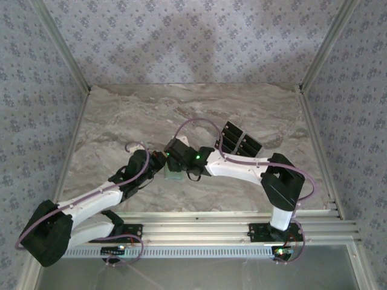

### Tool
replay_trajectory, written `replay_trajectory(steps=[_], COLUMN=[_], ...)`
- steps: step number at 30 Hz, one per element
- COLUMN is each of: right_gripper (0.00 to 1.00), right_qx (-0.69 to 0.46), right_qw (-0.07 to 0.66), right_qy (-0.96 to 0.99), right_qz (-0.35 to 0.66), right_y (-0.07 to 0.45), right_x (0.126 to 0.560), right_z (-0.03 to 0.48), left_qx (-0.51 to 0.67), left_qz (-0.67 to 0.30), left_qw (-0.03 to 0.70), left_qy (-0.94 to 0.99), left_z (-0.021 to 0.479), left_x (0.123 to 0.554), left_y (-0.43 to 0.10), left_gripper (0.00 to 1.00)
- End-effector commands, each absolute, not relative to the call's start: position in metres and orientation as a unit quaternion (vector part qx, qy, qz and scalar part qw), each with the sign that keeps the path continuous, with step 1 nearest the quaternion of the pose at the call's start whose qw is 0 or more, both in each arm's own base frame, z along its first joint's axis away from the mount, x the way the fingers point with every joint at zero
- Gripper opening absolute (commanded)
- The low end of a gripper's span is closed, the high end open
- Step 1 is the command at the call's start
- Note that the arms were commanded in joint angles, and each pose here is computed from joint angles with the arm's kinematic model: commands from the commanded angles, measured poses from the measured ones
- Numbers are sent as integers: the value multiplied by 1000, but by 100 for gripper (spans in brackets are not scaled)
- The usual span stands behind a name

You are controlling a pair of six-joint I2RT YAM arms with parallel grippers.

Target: Put the credit cards into the card holder

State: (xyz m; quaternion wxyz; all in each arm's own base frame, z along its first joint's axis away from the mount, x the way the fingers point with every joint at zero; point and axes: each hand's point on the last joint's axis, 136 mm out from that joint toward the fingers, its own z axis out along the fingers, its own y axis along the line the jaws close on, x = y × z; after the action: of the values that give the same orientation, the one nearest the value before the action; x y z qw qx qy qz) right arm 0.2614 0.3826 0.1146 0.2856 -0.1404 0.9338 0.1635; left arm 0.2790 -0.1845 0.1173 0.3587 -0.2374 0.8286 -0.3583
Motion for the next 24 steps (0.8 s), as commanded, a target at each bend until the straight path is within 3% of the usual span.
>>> replay_trajectory(steps=[1, 7, 12, 24], right_gripper=[46, 27, 0, 0], right_qx=[-142, -139, -142, -92], right_qw=[278, 264, 256, 245], right_qy=[938, 944, 945, 958], right_qz=[153, 144, 147, 113], right_y=[383, 382, 382, 315], right_x=[257, 253, 249, 248], right_z=[106, 89, 83, 62], left_qx=[-235, -235, -237, -243], left_qz=[-354, -354, -352, -338], left_qw=[371, 370, 371, 366], left_qy=[826, 826, 826, 833], left_z=[122, 121, 120, 106], left_x=[280, 279, 279, 272], left_y=[-180, -180, -179, -171], left_gripper=[0, 0, 0, 0])
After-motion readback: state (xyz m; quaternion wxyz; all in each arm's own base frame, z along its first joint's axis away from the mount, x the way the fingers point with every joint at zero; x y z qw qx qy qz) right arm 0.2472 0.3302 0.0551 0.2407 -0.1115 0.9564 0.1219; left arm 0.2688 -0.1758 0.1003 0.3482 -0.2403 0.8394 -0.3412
